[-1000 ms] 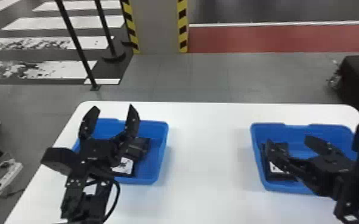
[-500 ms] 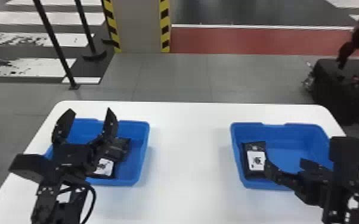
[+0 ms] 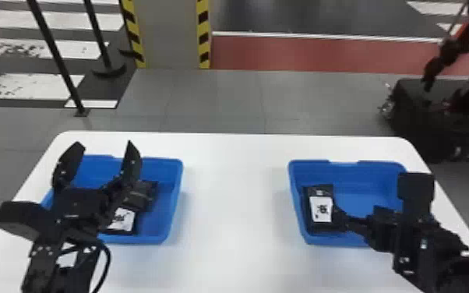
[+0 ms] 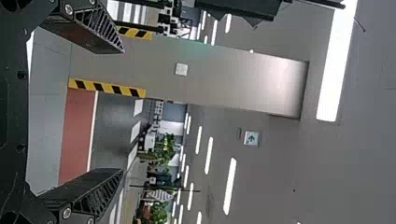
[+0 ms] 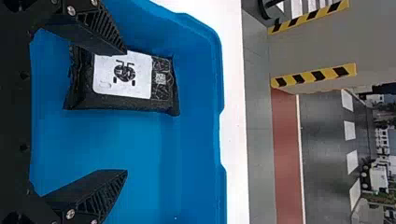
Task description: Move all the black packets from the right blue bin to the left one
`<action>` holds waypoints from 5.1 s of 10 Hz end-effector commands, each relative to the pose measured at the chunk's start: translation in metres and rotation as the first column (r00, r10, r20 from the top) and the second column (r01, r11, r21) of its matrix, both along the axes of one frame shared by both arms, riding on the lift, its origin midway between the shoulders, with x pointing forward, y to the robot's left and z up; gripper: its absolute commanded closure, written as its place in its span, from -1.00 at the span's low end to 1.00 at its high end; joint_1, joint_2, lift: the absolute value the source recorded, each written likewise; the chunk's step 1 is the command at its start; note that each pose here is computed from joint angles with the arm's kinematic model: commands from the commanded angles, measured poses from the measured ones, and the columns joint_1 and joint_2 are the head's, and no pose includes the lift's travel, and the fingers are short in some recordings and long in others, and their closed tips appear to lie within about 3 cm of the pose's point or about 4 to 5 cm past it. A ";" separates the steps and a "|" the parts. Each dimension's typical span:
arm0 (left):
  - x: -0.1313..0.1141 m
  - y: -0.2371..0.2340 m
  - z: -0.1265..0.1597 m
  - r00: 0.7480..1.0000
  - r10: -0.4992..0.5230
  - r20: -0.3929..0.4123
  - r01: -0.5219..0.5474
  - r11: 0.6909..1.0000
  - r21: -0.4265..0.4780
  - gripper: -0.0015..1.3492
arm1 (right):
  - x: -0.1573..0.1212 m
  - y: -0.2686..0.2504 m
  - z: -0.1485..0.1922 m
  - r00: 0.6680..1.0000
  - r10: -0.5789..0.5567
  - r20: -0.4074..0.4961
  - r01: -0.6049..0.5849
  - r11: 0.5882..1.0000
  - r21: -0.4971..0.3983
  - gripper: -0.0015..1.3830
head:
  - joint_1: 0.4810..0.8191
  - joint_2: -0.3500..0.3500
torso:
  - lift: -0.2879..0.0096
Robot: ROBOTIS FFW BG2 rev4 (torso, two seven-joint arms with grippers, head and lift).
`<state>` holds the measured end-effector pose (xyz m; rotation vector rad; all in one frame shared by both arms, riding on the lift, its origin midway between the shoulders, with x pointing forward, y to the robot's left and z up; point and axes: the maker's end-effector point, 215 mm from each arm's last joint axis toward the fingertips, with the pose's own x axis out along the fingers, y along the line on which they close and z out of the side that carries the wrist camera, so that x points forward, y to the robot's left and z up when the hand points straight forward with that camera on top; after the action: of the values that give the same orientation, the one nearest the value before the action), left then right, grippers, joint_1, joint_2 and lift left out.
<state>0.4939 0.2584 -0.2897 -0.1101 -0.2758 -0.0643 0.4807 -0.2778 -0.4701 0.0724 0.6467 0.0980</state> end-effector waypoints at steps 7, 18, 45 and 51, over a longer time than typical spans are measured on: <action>-0.002 0.003 -0.006 1.000 -0.002 -0.015 0.002 1.000 -0.003 -0.82 | 0.014 0.051 -0.044 0.994 0.078 -0.077 -0.073 0.996 0.058 -0.82 | 0.27 0.09 | 0.20; -0.001 0.001 0.007 1.000 -0.004 0.027 0.005 1.000 -0.030 -0.81 | 0.011 0.067 -0.006 0.996 0.082 0.034 -0.084 0.993 0.085 0.66 | 0.27 0.15 | 0.20; 0.022 -0.162 0.031 0.812 -0.581 -0.056 0.491 0.731 -0.473 -0.81 | 0.035 0.254 0.195 0.611 0.640 0.466 -0.789 0.444 0.425 0.68 | 0.11 0.25 | 0.20; 0.021 -0.176 0.032 0.785 -0.616 -0.062 0.515 0.706 -0.486 -0.36 | 0.018 0.312 0.179 0.560 0.698 0.446 -0.804 0.328 0.497 0.68 | 0.18 0.32 | 0.20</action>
<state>0.5146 0.0805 -0.2588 -0.6657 -0.0068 -0.6208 0.4997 0.0323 -0.2891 0.4526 0.4004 1.2842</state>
